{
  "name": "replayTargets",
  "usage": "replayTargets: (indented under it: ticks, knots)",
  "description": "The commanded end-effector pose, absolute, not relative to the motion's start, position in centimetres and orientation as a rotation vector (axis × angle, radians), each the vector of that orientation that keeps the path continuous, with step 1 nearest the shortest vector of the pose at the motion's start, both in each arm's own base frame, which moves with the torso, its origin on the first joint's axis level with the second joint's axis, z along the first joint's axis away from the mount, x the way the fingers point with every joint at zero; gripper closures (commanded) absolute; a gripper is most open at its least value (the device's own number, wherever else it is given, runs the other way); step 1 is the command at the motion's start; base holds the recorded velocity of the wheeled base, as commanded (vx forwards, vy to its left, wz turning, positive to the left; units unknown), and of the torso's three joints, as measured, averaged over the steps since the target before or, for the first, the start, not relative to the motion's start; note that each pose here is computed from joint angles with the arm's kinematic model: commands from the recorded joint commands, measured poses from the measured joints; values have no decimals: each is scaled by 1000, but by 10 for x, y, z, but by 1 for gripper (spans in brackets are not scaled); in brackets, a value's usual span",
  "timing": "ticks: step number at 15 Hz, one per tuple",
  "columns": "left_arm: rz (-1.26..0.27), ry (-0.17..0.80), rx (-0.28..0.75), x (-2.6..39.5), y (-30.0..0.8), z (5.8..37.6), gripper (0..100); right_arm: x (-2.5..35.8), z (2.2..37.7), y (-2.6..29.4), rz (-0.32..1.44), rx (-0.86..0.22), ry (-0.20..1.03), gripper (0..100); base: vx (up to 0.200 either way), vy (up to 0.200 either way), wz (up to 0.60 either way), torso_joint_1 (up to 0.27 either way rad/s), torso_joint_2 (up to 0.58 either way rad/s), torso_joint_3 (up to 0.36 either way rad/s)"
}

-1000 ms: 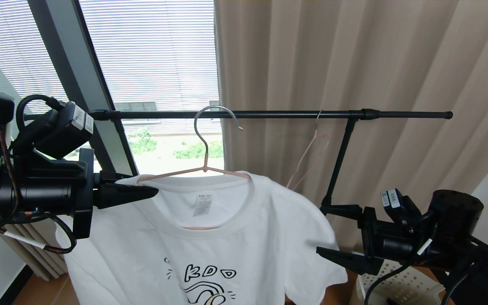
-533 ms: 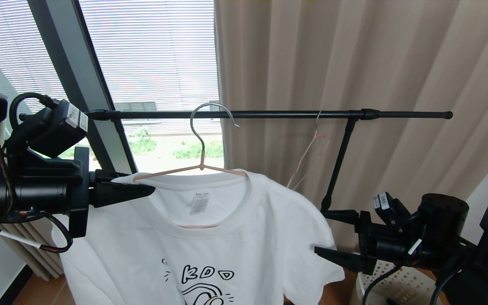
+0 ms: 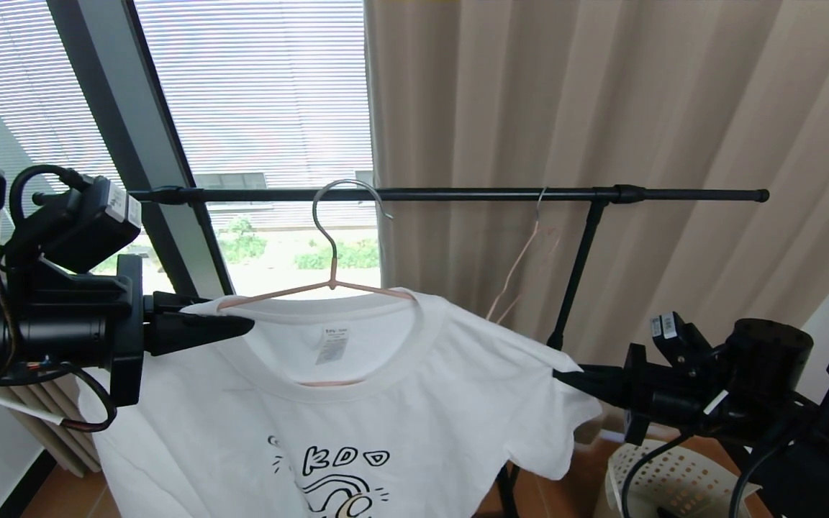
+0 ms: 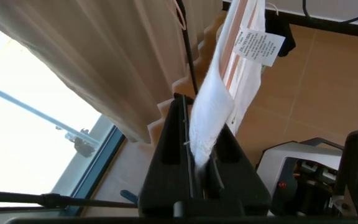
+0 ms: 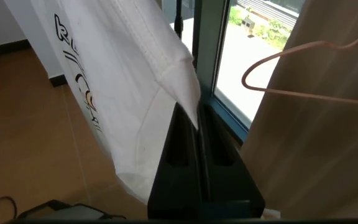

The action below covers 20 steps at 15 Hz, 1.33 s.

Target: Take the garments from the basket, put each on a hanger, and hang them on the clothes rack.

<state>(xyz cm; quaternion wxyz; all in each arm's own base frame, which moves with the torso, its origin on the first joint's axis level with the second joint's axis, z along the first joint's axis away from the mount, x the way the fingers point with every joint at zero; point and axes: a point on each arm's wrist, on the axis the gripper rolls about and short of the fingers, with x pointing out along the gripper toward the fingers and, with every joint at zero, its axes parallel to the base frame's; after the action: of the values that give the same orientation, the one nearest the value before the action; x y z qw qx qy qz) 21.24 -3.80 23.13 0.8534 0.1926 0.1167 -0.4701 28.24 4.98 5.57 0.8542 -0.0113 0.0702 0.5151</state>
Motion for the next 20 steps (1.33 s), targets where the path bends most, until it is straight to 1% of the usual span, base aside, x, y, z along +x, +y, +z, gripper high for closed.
replayTargets:
  ticks: [1,10,11,14,18,20]
  knots:
    - [-973,250,403,212,-35,231,100,285,58,44,1064,-28,136,100,0,0,0,0,0,0]
    - [-932,269,389,216,-25,229,100,280,60,43,1060,-29,139,100,0,0,0,0,0,0]
    - [-927,270,388,217,-24,229,100,278,59,43,1061,-35,139,0,0,0,0,0,0,0]
    - [-915,290,356,218,-23,228,100,277,66,44,1066,-46,117,0,0,0,0,0,0,0]
    - [-859,335,324,228,-13,222,100,274,77,44,1063,-62,79,0,0,0,0,0,0,0]
    - [-789,371,322,236,-5,219,100,261,99,53,1072,-91,21,0,0,0,0,0,0,0]
